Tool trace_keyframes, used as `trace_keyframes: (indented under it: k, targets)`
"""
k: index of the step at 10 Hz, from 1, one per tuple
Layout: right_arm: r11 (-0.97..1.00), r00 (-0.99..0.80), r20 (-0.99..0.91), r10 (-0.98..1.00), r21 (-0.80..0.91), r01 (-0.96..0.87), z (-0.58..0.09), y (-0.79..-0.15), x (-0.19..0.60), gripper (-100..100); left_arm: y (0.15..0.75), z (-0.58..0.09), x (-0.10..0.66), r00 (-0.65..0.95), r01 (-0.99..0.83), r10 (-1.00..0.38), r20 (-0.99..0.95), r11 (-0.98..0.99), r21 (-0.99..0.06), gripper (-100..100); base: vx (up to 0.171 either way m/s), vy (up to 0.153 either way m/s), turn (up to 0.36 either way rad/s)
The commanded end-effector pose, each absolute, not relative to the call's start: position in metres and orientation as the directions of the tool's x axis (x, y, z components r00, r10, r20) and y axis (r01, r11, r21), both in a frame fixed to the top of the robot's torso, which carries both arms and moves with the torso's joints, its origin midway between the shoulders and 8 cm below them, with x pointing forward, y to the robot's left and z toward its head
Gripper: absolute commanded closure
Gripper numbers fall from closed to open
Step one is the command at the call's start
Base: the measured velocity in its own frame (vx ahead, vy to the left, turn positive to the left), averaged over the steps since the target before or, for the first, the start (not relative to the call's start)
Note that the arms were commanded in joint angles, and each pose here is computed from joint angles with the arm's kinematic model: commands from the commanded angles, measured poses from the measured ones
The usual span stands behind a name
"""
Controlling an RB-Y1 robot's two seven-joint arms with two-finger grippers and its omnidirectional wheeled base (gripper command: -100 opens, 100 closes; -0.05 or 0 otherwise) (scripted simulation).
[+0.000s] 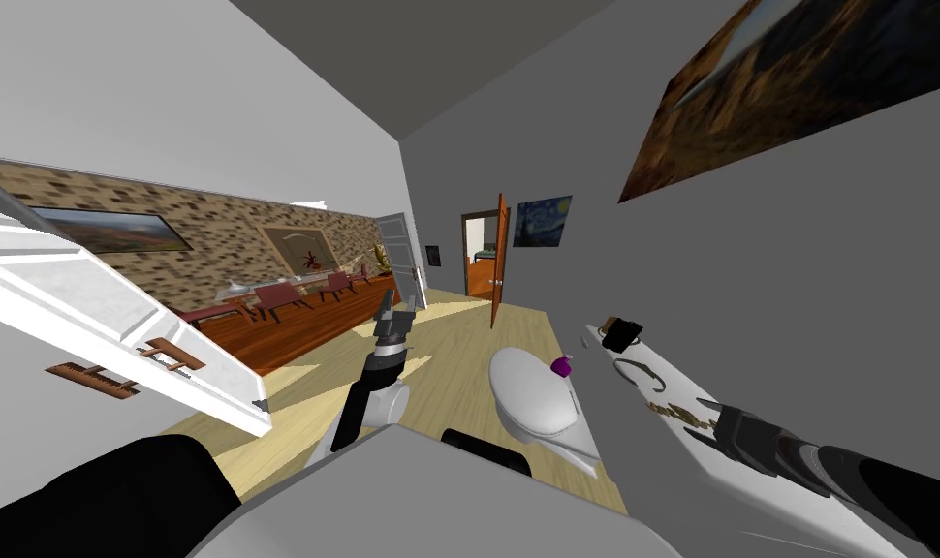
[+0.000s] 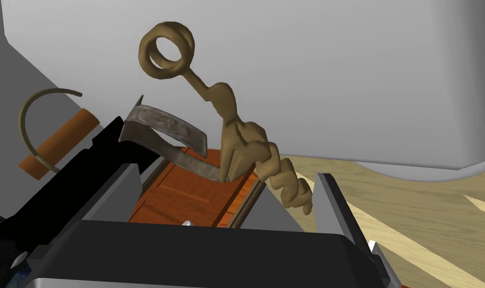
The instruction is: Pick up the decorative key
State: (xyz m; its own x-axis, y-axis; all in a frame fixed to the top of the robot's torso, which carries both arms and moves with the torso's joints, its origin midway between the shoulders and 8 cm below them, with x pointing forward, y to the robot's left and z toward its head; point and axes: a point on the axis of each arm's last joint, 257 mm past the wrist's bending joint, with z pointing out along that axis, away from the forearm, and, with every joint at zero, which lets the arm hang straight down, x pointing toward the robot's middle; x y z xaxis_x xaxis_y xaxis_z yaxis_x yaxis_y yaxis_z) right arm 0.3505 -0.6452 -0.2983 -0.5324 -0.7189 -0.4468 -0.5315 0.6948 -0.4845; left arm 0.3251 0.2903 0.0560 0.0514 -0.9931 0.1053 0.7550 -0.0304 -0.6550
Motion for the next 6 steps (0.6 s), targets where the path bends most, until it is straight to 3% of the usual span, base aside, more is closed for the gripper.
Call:
trace_keyframes:
  k: [1, 3, 6]
  targets:
    - [0.721, -0.568, -0.448, -0.691, -0.485, -0.495, -0.302, -0.659, 0.347, -100, 0.290, 0.056, 0.325, 0.051, 0.755, -0.993, 0.105, -0.030, -0.655, 0, -0.146, -0.029, 0.332]
    - [0.733, -0.585, -0.448, -0.676, -0.485, -0.476, -0.303, -0.666, 0.344, -100, 0.290, 0.056, 0.325, 0.052, 0.755, -0.993, 0.105, -0.030, -0.655, 0, -0.097, -0.027, 0.138]
    - [0.767, -0.634, -0.448, -0.630, -0.485, -0.420, -0.309, -0.685, 0.333, -100, 0.290, 0.056, 0.325, 0.052, 0.755, -0.993, 0.105, -0.030, -0.655, 0, -0.104, -0.024, 0.263]
